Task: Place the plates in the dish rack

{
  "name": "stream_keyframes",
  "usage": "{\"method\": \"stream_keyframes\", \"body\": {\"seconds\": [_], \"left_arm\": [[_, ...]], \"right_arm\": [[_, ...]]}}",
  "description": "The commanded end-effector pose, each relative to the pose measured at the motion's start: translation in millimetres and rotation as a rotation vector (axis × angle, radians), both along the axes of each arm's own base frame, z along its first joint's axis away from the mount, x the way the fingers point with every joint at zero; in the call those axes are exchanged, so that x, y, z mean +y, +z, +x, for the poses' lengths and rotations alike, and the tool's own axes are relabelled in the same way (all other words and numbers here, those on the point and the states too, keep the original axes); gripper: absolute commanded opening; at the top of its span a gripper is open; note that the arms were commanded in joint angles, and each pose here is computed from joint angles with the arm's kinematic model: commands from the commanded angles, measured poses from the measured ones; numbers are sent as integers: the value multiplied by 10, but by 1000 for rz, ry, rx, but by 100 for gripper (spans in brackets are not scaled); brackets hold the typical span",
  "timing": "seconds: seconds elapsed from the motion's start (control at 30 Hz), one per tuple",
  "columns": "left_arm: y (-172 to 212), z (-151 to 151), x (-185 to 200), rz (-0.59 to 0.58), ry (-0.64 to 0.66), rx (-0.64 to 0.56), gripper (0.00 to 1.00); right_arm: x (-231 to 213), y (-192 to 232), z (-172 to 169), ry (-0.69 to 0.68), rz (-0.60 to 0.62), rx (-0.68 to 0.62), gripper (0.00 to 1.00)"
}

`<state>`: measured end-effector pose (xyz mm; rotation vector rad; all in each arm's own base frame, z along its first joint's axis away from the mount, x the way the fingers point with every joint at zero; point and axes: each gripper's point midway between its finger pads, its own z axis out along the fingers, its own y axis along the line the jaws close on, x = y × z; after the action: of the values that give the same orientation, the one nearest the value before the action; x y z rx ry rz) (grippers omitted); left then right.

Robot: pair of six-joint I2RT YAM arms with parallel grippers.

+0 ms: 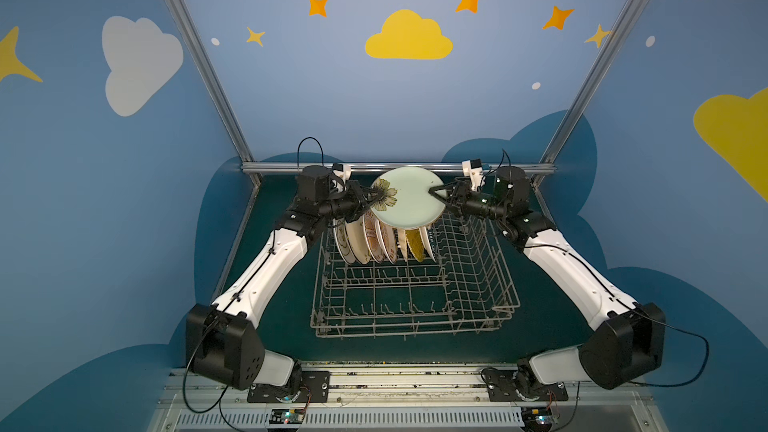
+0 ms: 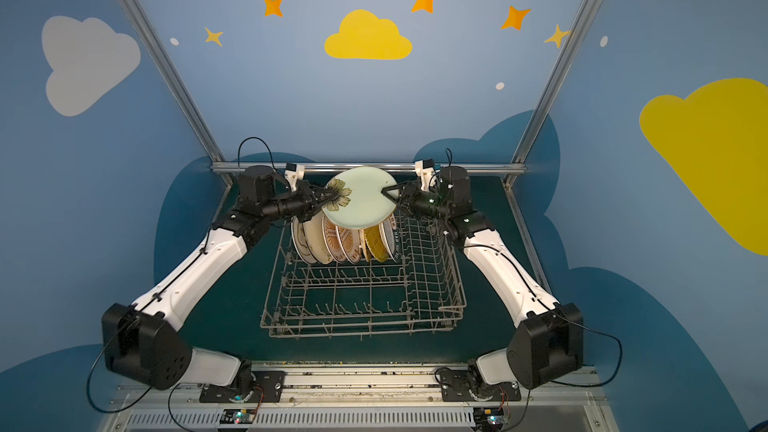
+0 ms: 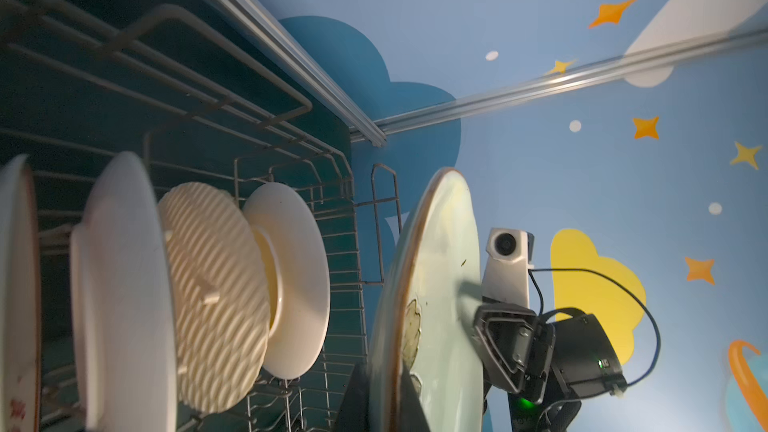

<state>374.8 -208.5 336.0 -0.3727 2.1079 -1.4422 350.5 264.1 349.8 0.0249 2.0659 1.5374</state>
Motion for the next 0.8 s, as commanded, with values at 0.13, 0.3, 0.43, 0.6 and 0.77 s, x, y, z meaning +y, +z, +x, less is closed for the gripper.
{"method": "stream_keyframes", "body": {"seconds": [0.13, 0.3, 0.43, 0.6, 0.77], "left_arm": [[675, -702, 714, 282, 231, -158, 4], [644, -1250, 1321, 552, 387, -126, 4], [490, -1627, 1636, 733, 408, -65, 4], [431, -1864, 1879, 905, 400, -41, 4], [429, -1869, 1935, 1021, 343, -56, 4]], "right_arm": [[-111, 557, -136, -21, -46, -260, 86], [-112, 476, -122, -47, -104, -278, 86], [-67, 368, -178, -51, -180, -296, 86], [-13, 266, -257, -39, -245, -308, 86], [32, 201, -310, -26, -270, -305, 86]]}}
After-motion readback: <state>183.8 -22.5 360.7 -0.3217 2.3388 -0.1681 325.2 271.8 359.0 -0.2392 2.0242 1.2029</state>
